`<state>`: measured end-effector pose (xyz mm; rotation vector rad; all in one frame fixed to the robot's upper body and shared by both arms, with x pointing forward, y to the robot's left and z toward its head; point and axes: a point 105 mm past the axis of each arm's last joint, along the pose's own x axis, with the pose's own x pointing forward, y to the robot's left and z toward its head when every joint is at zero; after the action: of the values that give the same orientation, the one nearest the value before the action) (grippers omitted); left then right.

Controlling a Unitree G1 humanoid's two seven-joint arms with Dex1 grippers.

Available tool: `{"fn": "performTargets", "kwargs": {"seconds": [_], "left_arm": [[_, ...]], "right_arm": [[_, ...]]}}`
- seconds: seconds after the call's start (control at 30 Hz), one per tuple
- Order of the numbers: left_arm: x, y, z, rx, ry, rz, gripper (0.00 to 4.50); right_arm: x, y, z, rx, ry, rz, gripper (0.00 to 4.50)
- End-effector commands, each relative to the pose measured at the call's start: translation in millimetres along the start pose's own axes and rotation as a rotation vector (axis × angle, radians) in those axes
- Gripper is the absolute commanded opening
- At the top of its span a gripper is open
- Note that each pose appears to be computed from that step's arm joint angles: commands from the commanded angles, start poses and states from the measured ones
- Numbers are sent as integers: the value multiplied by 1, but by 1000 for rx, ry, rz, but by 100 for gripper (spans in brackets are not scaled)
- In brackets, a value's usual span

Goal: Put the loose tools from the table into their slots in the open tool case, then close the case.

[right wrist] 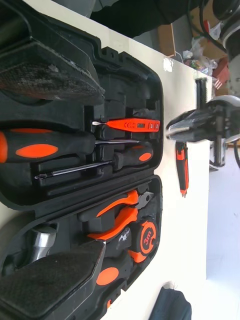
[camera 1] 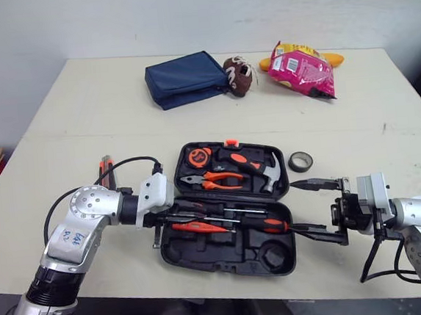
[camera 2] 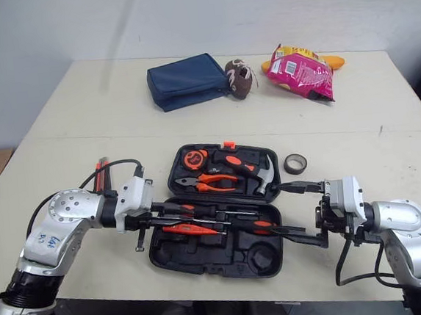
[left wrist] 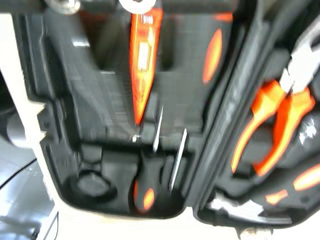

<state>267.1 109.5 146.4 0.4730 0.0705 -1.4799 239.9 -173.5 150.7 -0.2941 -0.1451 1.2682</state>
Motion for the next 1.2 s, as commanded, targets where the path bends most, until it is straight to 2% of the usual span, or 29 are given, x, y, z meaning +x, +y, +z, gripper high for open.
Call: {"fn": "performTargets", "kwargs": {"seconds": [0.03,0.47,0.6,0.77,0.87,1.0,1.1,1.2], "left_arm": [[13,-3,-5,9,-5,-15,7],[21,-14,-31,-40,94,-58,7],[18,-27,-49,-6,208,-140,7],[16,-23,-68,-48,283,-80,7],[17,-21,-64,-64,251,-56,7],[11,-14,-38,-57,110,-18,7],[1,-15,-14,-14,-25,-7,7],[-26,-12,1,-64,-82,78,7]], "right_arm": [[-2,-3,3,-24,-16,-14,450],[-5,-1,8,-30,-24,-29,450],[-6,0,7,-26,-15,-36,450],[-4,0,5,-27,-8,-44,450],[-5,-1,4,-27,-5,-48,450],[-14,-5,0,-28,19,-69,450],[-24,-9,0,-41,38,-94,450],[-47,-27,8,-68,18,-203,450]]}}
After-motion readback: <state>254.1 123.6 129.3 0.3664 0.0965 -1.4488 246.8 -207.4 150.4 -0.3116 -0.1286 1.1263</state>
